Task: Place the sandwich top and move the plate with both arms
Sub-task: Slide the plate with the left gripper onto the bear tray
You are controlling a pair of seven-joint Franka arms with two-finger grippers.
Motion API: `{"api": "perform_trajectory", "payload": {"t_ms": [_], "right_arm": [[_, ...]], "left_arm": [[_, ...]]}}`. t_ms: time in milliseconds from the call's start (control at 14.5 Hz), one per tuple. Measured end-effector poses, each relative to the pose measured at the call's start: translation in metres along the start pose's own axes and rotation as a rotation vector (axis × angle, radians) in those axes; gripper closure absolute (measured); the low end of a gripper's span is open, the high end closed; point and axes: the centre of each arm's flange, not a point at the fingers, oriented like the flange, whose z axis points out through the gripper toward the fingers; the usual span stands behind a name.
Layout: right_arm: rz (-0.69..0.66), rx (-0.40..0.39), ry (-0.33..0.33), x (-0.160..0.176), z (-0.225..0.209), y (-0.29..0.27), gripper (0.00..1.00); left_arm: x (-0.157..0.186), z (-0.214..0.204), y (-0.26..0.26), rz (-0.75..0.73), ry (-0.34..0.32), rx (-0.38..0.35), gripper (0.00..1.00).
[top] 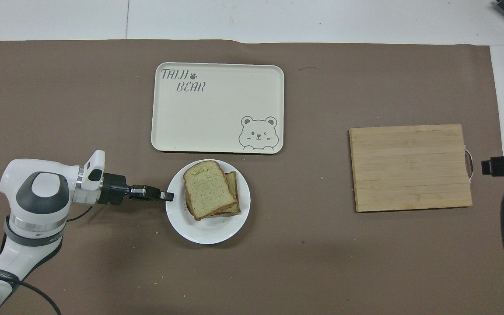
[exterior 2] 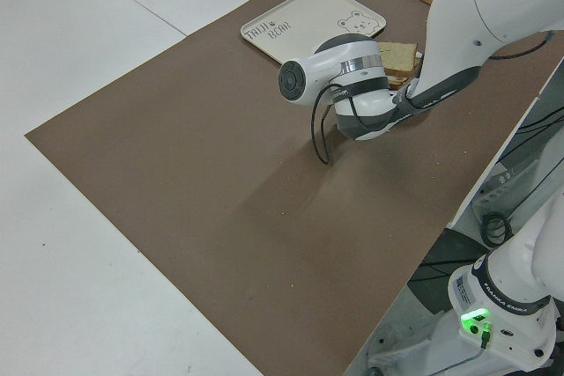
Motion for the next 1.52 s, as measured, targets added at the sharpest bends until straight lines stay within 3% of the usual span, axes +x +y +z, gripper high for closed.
{"api": "perform_trajectory", "payload": {"t_ms": [413,827,1516], "right_arm": [[0.0,0.0,0.0,0.0,0.0,0.0,0.0],[0.0,0.0,0.0,0.0,0.0,0.0,0.0],[0.0,0.0,0.0,0.0,0.0,0.0,0.0]], "left_arm": [[-0.001,-0.014,-0.006,0.02,0.019,-0.032,0.96],[0.014,-0.023,0.008,0.022,0.101,-0.09,0.96],[0.085,-0.049,0.03,-0.05,0.221,-0.07,0.96]]}}
